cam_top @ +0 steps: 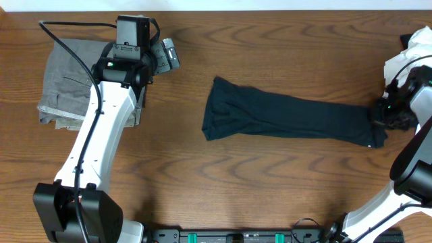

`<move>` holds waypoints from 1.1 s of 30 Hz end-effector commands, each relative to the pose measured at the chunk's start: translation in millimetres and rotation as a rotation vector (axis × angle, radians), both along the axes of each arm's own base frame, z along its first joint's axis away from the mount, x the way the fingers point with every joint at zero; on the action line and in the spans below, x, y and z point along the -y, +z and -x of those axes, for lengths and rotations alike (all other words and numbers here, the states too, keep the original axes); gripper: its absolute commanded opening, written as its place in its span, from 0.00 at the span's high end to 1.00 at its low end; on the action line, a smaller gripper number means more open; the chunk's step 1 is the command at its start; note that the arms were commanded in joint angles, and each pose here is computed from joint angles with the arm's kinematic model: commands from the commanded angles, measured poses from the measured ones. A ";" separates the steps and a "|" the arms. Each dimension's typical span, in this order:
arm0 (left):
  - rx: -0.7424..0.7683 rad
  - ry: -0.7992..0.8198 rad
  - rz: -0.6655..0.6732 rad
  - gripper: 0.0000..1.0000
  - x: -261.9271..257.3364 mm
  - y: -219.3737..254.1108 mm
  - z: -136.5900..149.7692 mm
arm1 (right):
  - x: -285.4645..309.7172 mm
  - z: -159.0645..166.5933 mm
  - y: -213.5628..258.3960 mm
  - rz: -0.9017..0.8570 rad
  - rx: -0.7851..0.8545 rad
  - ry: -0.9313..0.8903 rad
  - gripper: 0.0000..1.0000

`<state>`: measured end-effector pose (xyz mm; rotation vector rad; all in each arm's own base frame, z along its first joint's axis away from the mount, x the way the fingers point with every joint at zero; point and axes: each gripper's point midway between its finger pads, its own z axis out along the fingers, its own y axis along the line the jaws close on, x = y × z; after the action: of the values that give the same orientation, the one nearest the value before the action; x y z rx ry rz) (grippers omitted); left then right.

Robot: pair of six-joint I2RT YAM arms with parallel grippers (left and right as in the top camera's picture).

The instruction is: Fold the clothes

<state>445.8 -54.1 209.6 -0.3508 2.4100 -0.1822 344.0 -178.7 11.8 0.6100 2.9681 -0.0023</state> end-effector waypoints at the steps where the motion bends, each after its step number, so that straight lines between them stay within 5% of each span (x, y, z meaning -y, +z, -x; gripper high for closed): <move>1: -0.006 0.011 -0.009 0.02 -2.6 -2.1 -0.8 | 3.1 -23.7 31.9 -0.002 0.049 0.004 0.99; 14: -0.006 0.011 -0.009 0.02 -2.6 -2.1 -0.8 | -105.8 -66.8 110.6 -0.235 0.119 0.185 0.99; 33: -0.006 0.011 -0.009 0.02 -2.6 -2.1 -0.8 | -240.6 -81.6 90.2 -0.102 0.065 0.509 0.99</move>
<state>445.9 -54.1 209.6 -0.3509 2.4095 -0.1819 421.1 56.3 115.5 -0.1440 2.9592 0.2758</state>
